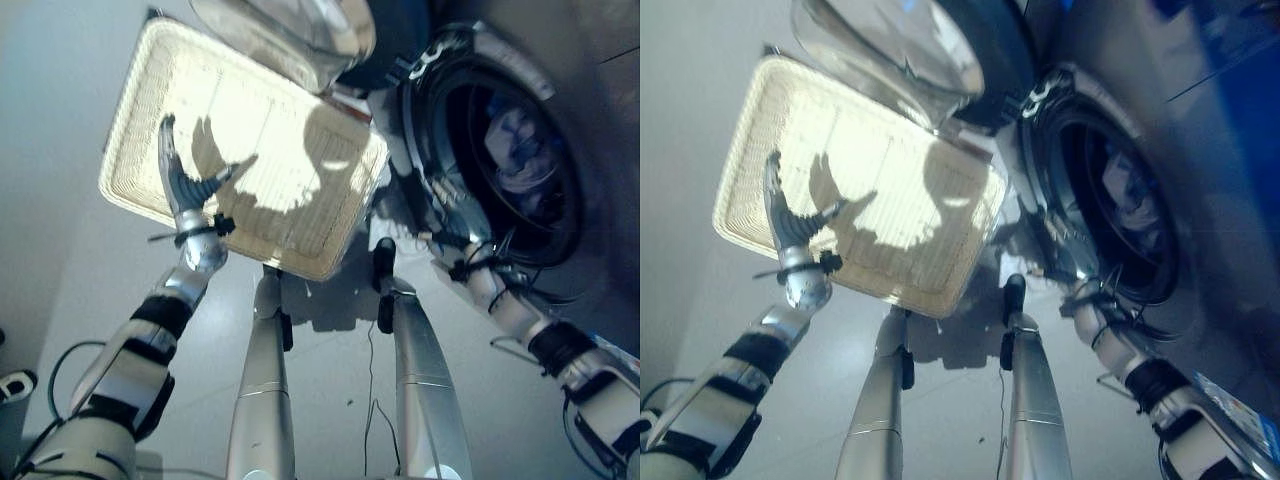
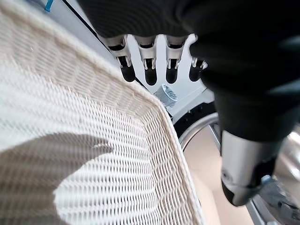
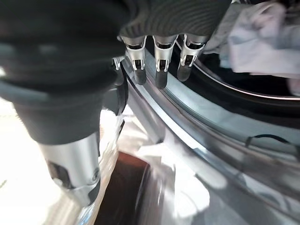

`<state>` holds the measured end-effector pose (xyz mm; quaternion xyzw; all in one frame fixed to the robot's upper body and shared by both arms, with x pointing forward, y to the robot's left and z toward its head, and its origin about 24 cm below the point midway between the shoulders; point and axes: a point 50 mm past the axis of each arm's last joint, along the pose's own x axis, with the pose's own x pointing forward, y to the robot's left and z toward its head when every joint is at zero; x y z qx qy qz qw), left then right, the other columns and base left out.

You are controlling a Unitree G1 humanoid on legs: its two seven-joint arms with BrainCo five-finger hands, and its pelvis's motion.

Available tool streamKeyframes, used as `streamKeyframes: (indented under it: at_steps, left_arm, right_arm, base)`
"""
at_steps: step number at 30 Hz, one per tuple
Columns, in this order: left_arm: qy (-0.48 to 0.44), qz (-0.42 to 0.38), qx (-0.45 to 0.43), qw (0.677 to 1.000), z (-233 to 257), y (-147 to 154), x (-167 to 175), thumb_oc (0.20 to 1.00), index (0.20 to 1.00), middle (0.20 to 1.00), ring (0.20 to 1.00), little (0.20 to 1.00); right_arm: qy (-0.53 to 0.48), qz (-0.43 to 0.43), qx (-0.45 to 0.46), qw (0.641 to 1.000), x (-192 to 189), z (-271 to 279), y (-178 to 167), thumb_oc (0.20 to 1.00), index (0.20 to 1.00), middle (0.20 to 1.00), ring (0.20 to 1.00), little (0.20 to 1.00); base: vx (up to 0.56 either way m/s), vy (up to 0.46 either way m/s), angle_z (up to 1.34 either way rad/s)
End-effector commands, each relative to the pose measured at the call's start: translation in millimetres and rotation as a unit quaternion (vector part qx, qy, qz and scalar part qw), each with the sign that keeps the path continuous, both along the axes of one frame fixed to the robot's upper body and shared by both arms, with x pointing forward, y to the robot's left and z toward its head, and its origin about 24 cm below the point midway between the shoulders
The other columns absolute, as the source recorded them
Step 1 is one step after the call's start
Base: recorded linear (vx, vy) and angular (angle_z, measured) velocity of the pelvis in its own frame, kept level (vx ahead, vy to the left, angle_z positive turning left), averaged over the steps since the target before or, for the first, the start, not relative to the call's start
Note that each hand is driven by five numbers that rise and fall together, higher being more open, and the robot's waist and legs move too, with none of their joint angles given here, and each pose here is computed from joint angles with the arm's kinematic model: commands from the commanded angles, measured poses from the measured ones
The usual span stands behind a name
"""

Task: Put the clothes into the washing machine.

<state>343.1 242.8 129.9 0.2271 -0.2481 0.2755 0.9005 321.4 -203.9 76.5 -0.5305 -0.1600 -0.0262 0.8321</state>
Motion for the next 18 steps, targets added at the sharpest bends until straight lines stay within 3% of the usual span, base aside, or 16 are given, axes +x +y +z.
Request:
streamKeyframes:
  at_steps: [1,6,10,18]
  left_arm:
    - [0.059,-0.029,-0.021,0.998,-31,4,-10,1.0,1.0,1.0,1.0,1.0]
    - [0.189,-0.059,-0.039,0.979,-104,-4,-44,1.0,1.0,1.0,1.0,1.0]
    - [0.322,-0.071,-0.033,0.944,-162,-4,-86,1.0,1.0,1.0,1.0,1.0]
    - [0.52,-0.113,-0.06,0.845,-232,3,-166,1.0,1.0,1.0,1.0,1.0]
  right_arm:
    - [0.047,0.038,0.025,0.998,-22,-28,3,1.0,1.0,1.0,1.0,1.0]
    - [0.144,-0.006,0.083,0.986,-52,-79,-9,1.0,1.0,1.0,1.0,1.0]
    - [0.241,-0.055,0.117,0.962,-82,-121,-21,1.0,1.0,1.0,1.0,1.0]
    - [0.48,-0.191,0.217,0.828,-167,-201,-41,1.0,1.0,1.0,1.0,1.0]
  base:
    - [0.03,-0.03,-0.11]
    - [0.05,-0.028,0.03]
    - [0.2,-0.028,0.06]
    - [0.24,-0.038,0.1]
